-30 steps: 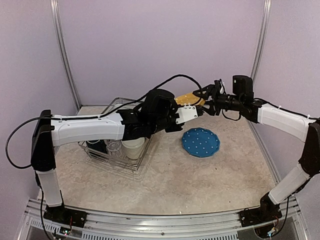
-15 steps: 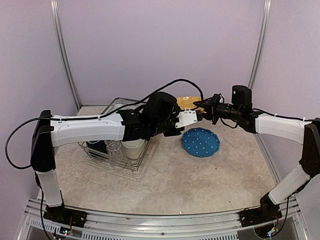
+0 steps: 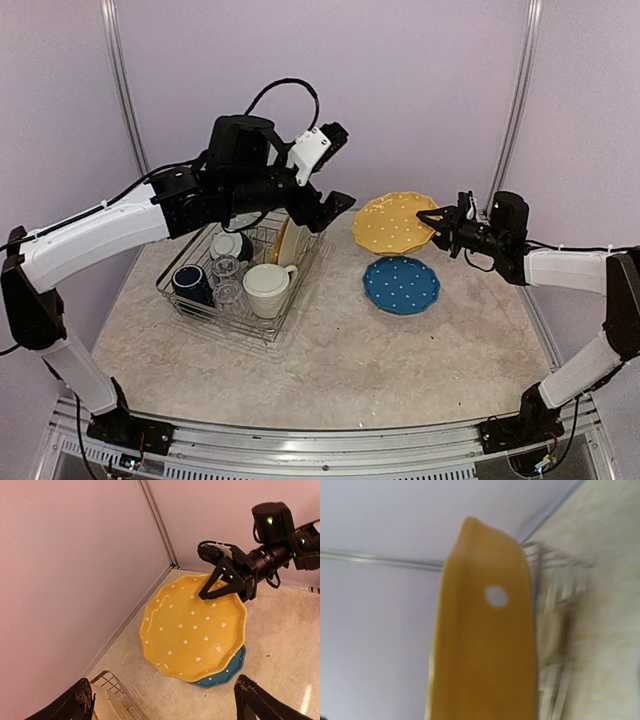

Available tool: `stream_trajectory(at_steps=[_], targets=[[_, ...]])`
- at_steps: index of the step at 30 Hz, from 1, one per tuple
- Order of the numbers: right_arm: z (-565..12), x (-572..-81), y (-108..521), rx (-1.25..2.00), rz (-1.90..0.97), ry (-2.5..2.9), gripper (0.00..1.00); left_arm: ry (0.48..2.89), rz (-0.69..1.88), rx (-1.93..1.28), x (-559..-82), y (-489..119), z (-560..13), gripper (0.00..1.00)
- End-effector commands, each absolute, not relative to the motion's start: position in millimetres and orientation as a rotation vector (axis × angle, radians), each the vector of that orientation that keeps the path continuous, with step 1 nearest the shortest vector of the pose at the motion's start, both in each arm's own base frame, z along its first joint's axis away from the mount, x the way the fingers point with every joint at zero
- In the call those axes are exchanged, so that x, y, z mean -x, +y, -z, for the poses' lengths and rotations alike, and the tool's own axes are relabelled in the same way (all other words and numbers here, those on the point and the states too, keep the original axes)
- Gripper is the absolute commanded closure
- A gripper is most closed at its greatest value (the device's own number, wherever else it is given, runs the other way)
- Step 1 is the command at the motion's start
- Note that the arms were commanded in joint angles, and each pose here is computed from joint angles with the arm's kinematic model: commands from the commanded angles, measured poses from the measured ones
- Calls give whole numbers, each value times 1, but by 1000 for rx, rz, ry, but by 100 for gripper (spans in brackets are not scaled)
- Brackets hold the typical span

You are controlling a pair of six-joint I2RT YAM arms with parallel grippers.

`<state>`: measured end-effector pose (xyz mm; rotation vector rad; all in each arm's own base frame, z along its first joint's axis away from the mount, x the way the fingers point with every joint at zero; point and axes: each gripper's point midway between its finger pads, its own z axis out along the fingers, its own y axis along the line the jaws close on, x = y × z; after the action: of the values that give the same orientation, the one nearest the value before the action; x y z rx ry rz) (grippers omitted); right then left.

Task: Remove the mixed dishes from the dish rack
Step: Pass from the left arm to the right, then place the plate with another plate.

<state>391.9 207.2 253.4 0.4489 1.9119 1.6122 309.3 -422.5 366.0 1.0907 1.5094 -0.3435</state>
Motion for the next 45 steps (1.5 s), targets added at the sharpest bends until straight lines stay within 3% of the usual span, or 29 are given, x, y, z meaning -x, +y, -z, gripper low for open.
stream_trajectory(at_steps=[1, 6, 14, 21, 23, 27, 32, 40, 45], targets=[[-276, -394, 186, -188, -1579, 1818, 100, 1716, 668, -886, -313, -376, -376, 4], [-229, -408, 165, -146, -1408, 1935, 100, 1922, 854, -601, -343, -317, -362, 2], [-168, -421, 169, -113, -1380, 2082, 100, 2249, 999, -201, -390, -253, -294, 19], [-135, -417, 172, -128, -1403, 2142, 99, 2274, 1103, -157, -396, -248, -271, 21], [-129, -415, 172, -130, -1403, 2156, 93, 2283, 1114, -166, -397, -251, -267, 21], [-112, -412, 171, -133, -1376, 2210, 69, 2297, 1106, -175, -401, -252, -256, 23], [-93, -412, 156, -108, -1168, 2328, 44, 2326, 1092, -188, -407, -255, -241, 34], [-85, -406, 123, -77, -805, 2468, 20, 2366, 1105, -252, -411, -270, -220, 48], [-100, -406, 109, -47, -673, 2460, 10, 2408, 1025, -262, -420, -272, -198, 47]])
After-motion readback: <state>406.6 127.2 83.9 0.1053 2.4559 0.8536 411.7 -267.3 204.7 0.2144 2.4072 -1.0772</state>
